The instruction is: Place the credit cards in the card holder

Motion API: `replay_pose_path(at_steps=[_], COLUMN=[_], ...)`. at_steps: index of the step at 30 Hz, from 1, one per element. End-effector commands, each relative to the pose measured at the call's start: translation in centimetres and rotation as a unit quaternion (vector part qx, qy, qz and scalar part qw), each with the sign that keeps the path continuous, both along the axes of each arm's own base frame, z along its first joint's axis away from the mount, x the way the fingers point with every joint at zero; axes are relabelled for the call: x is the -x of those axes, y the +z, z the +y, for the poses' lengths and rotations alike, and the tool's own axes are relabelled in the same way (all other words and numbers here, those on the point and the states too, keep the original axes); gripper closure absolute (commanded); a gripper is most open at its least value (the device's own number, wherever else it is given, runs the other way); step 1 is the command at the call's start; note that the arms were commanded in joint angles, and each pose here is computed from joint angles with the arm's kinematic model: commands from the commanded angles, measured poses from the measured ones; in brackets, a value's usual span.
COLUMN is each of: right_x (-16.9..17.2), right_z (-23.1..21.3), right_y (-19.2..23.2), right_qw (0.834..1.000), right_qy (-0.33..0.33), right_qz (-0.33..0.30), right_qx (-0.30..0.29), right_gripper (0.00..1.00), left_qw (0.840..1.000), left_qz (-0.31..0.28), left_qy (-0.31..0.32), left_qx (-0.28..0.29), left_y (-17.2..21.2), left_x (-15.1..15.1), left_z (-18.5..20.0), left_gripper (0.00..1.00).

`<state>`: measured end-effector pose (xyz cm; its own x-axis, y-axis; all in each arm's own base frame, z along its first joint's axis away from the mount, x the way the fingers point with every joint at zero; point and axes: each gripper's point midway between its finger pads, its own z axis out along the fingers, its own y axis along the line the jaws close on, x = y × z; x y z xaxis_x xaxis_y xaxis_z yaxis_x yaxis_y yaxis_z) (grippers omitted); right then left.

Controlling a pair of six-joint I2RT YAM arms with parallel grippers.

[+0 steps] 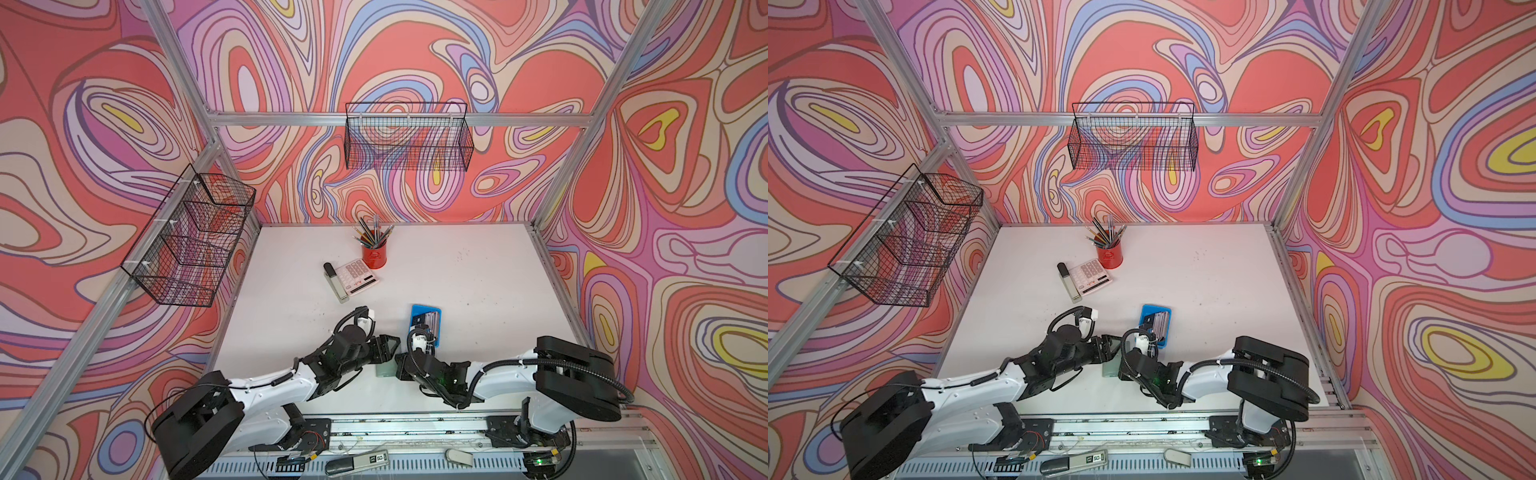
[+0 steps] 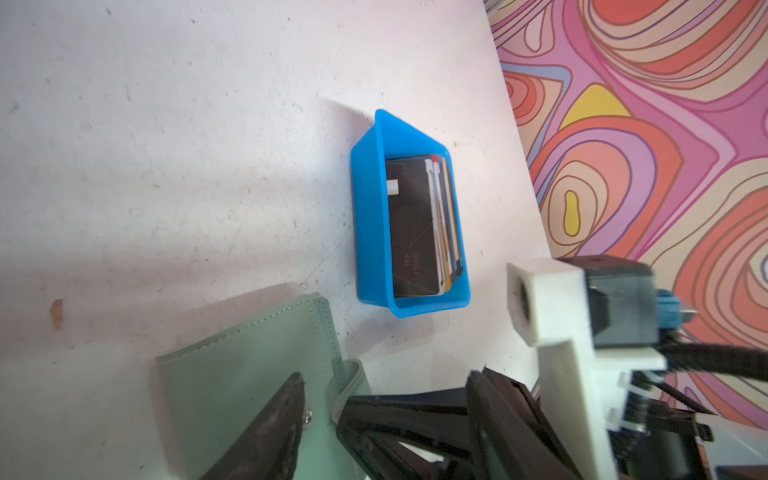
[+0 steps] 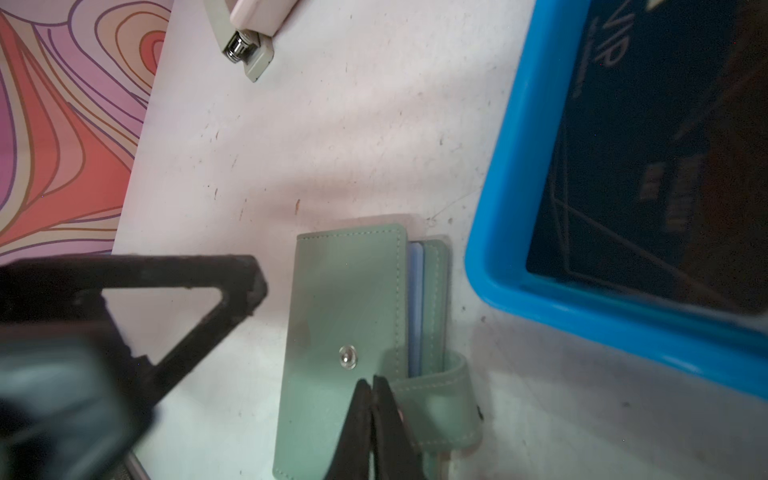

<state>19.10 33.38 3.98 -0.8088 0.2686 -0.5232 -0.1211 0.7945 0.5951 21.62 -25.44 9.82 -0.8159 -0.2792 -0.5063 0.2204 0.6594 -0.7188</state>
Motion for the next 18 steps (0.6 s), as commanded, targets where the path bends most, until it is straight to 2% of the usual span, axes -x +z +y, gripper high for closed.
replay_pose_path(at_steps=[1, 9, 18], right_x=[0.1, 0.0, -0.3], right_z=[0.1, 0.0, 0.2], right_y=[-0.9, -0.5, 1.0], right_qw=[1.0, 1.0, 1.0], right_qy=[-0.003, -0.007, -0.005], right_qz=[0.014, 0.011, -0.001], right_qx=[0.002, 0.003, 0.001], right_gripper=[1.0, 1.0, 1.0], left_qw=[0.999, 0.995, 0.996], left_qz=[0.004, 0.007, 0.023], left_qy=[0.022, 0.047, 0.028], left_qx=[-0.035, -0.083, -0.084], left_y=[-0.1, -0.6, -2.8], left_x=[0.1, 1.4, 2.7], left_z=[1.6, 5.0, 5.5], left_gripper=[0.33, 0.32, 0.34])
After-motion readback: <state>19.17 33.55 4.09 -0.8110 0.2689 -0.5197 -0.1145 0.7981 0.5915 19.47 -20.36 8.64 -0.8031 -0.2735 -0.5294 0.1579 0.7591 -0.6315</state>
